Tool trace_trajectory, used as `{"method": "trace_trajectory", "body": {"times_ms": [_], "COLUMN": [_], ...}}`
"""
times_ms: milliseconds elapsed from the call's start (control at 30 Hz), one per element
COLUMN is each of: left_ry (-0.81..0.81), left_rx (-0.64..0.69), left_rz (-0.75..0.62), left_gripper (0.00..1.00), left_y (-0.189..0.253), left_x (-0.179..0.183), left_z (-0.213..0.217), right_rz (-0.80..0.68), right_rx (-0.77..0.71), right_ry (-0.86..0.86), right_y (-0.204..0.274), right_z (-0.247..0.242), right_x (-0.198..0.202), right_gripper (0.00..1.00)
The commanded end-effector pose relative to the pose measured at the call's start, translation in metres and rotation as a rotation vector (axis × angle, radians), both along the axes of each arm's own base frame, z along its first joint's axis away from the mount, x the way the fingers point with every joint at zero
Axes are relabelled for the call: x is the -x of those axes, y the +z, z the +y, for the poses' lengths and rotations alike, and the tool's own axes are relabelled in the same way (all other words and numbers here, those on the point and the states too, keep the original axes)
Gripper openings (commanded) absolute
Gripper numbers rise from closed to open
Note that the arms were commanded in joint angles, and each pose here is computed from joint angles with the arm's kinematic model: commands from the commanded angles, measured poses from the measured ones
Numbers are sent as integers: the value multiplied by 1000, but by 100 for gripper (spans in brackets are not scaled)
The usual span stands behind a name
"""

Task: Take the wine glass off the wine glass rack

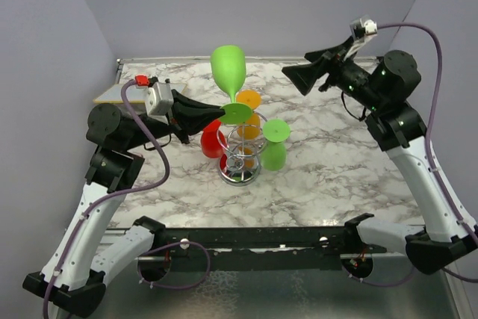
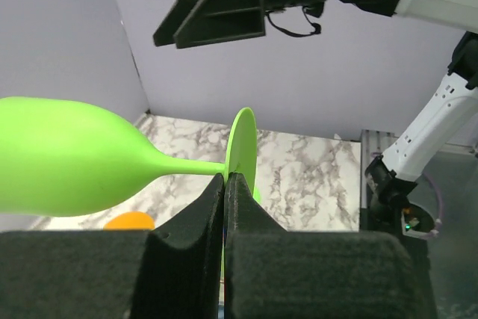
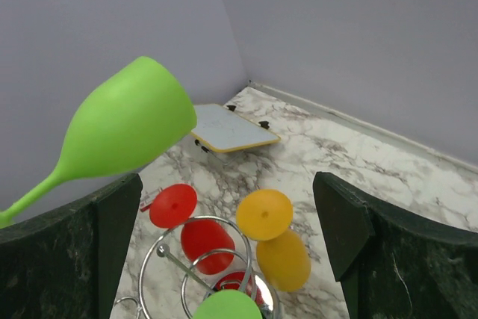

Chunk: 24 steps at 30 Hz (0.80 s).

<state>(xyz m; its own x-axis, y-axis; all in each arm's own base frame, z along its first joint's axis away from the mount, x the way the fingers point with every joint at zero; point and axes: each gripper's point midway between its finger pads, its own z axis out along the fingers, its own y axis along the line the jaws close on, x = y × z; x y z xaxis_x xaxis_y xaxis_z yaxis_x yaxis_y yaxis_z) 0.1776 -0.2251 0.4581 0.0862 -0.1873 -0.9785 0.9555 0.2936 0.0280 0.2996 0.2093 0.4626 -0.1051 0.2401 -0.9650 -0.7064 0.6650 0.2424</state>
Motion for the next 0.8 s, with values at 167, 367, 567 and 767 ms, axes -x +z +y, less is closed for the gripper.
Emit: {"method": "trace_trajectory", "body": {"times_ms": [167,367,567,767], "left_ry": [-13,-70,-56,-45], "left_rx": [-9,-100,-121,-143], "left_rz": [-305,-372,-409,-427], "left_gripper": [0,0,0,0], "left_y": [2,-21,-43,-50], "left_x": [14,19,27,22], "left_z": [4,1,6,6], "right_rz": [136,97,328,534], "right_rx": [3,39,-67,-201], "right_ry": [349,424,468,663], "right_y": [2,5,-15,-21], "right_z": [58,67,72,85], "right_x": [-4,-4,8,32], "right_gripper": [100,100,100,99]}}
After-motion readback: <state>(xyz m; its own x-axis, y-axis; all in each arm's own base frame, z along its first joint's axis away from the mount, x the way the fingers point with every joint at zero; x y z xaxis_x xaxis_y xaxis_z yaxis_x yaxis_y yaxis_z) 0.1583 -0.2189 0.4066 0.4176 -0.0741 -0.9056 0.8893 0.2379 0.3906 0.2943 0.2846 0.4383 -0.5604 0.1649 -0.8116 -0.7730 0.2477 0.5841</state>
